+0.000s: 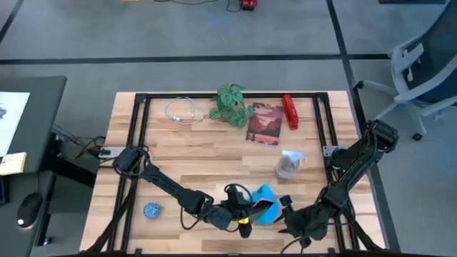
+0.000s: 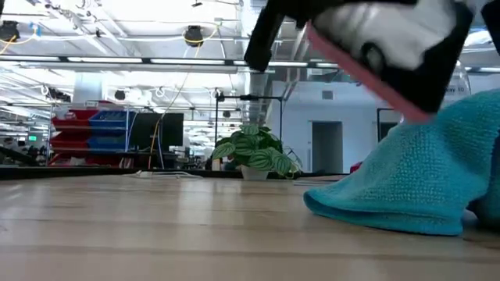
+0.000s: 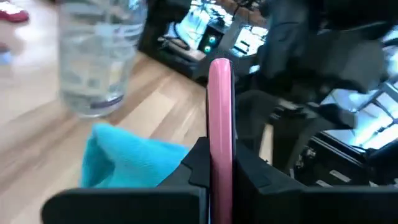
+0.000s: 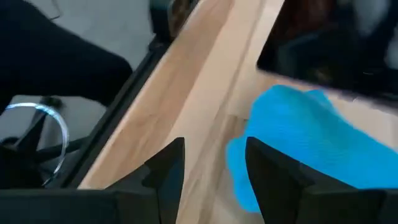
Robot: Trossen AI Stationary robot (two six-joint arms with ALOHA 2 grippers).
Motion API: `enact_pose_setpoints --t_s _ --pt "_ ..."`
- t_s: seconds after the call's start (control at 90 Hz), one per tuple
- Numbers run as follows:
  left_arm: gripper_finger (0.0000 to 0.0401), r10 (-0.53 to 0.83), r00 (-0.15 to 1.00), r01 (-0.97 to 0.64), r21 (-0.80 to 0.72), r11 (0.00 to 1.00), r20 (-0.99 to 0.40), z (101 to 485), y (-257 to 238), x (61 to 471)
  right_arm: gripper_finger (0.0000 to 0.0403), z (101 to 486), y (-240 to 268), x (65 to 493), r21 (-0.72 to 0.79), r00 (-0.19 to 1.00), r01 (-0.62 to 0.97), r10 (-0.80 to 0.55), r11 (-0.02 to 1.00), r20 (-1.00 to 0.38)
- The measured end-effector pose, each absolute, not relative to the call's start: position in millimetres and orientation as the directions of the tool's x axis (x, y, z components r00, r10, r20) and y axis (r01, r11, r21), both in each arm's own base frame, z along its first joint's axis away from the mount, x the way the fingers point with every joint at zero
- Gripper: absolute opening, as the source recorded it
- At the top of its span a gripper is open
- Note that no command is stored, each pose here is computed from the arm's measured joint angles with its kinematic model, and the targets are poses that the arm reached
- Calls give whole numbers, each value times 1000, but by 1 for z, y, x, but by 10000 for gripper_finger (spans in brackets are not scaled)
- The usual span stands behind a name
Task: Apply microfiber cloth
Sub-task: Wipe the back and front of the pink cellphone with the blue microfiber cloth
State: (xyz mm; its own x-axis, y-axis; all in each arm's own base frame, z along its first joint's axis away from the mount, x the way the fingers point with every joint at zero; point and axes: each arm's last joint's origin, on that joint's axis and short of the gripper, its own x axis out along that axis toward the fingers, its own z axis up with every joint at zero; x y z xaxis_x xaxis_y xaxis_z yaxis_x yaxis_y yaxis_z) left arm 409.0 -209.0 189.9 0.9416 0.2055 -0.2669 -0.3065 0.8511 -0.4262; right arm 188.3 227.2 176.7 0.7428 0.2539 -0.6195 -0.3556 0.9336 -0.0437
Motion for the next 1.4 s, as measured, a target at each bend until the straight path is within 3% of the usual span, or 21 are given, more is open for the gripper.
enact_pose_setpoints --t_s 0.2,0.544,0.689,0.811,1.122,1.4 --pt "7 172 941 -294 -448 844 -292 182 -193 414 146 170 225 192 -46 743 -304 206 952 -637" --pt "12 137 899 -343 -474 811 -415 147 -176 422 145 121 222 213 -222 739 -241 30 945 -673" --pt "26 130 884 -361 -479 800 -449 135 -171 425 89 110 219 217 -224 734 -176 -24 958 -679" --pt "37 122 877 -367 -483 795 -465 129 -170 426 13 112 225 212 -270 762 -165 -51 949 -646" --pt "73 105 877 -339 -450 826 -469 128 -175 423 1 149 211 215 -262 821 18 -164 965 -546" --pt "84 104 887 -305 -403 863 -449 129 -184 420 0 149 195 230 -262 808 88 -223 961 -546"
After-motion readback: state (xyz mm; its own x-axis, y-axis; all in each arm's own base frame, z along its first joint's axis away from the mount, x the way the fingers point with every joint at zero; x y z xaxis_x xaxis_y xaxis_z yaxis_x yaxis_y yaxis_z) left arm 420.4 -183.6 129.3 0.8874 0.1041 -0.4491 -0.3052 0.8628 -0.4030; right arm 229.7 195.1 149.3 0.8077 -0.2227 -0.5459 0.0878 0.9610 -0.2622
